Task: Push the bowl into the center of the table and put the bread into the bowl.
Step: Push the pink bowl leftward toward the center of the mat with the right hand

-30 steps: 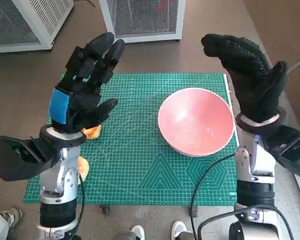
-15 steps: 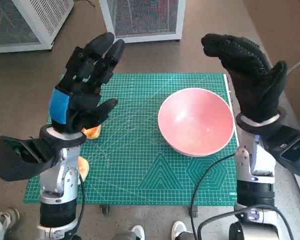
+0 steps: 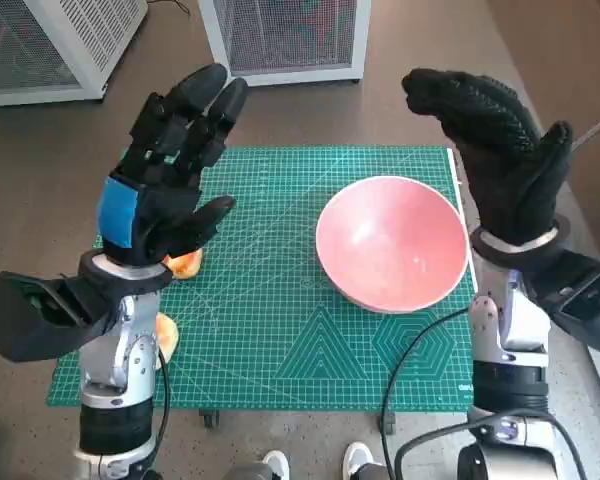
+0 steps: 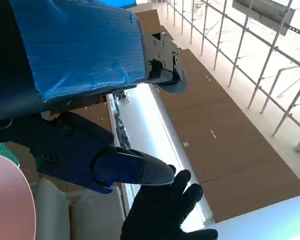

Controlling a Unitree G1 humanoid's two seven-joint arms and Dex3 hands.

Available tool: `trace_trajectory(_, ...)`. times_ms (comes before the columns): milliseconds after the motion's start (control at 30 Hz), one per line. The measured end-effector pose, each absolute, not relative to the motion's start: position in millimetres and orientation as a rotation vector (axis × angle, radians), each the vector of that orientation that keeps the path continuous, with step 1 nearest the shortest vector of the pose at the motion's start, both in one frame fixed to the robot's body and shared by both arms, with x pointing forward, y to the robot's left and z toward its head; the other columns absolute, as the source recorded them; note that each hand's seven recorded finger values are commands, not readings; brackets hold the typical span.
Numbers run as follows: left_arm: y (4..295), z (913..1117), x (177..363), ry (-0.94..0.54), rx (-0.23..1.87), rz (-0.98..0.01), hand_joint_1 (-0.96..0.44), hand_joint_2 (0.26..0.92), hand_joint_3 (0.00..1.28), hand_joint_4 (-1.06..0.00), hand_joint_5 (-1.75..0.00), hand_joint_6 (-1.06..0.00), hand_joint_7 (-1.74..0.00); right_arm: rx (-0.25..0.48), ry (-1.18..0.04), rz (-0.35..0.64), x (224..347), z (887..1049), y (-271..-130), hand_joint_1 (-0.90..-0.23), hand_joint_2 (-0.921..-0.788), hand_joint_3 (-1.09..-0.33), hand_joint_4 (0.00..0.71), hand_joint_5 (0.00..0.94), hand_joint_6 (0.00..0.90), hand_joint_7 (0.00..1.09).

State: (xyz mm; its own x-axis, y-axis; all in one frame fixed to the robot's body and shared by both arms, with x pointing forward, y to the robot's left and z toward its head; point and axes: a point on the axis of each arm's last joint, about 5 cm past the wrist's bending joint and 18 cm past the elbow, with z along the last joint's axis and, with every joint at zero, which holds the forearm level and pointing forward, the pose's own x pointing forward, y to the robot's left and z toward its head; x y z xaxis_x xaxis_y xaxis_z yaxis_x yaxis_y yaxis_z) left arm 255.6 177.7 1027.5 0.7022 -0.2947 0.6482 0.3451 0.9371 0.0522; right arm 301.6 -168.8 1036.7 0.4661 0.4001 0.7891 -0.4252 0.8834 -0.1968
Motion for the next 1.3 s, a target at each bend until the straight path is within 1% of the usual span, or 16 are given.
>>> trace_trajectory(200,179,1029,256.5,-0.709,-0.068,-0.361,-0.61,0.921,0.18,-0.29,0.0,-0.19,-0.46,0.035,-0.953,0.499,303.4,1032.1,-172.8,-0.664,-0.921,-0.599,0.217,0.0,0.3,0.0)
trace_trajectory(267,179,1030,257.3,-0.711,-0.064,-0.363,-0.62,0.921,0.18,-0.29,0.0,-0.19,-0.46,0.035,-0.941,0.484,305.5,1027.7,-177.1,-0.665,-0.921,-0.593,0.213,0.0,0.297,0.0)
trace_trajectory(333,180,1031,258.0,-0.713,-0.06,-0.365,-0.62,0.921,0.18,-0.29,0.0,-0.19,-0.46,0.027,-0.921,0.457,307.9,1022.7,-184.4,-0.665,-0.921,-0.588,0.21,0.0,0.294,0.0)
trace_trajectory(600,186,1032,258.4,-0.712,-0.039,-0.358,-0.62,0.921,0.18,-0.28,0.0,-0.19,-0.46,-0.043,-0.805,0.255,316.4,1003.3,-222.3,-0.643,-0.921,-0.596,0.214,0.003,0.301,0.0)
trace_trajectory(767,187,1032,258.4,-0.712,-0.032,-0.358,-0.62,0.921,0.19,-0.28,0.0,-0.19,-0.45,-0.067,-0.699,0.128,319.8,990.8,-236.6,-0.616,-0.921,-0.616,0.223,0.006,0.307,0.01)
trace_trajectory(933,187,1032,258.5,-0.712,-0.031,-0.365,-0.62,0.921,0.19,-0.27,0.0,-0.19,-0.45,-0.073,-0.569,0.04,320.2,973.8,-242.4,-0.607,-0.921,-0.628,0.227,0.006,0.307,0.01)
trace_trajectory(1033,187,1032,258.5,-0.712,-0.031,-0.366,-0.61,0.921,0.19,-0.27,0.0,-0.19,-0.45,-0.082,-0.499,0.003,319.7,964.5,-242.9,-0.591,-0.921,-0.657,0.225,0.004,0.304,0.01)
trace_trajectory(1200,187,1032,258.6,-0.708,-0.032,-0.366,-0.61,0.921,0.19,-0.27,0.0,-0.19,-0.45,-0.096,-0.389,-0.038,320.1,952.6,-239.7,-0.589,-0.921,-0.698,0.224,0.002,0.302,0.0)
trace_trajectory(1300,187,1032,258.7,-0.704,-0.032,-0.366,-0.61,0.921,0.19,-0.27,0.0,-0.19,-0.45,-0.108,-0.346,-0.055,320.3,948.1,-237.2,-0.585,-0.921,-0.722,0.224,0.002,0.3,0.0)
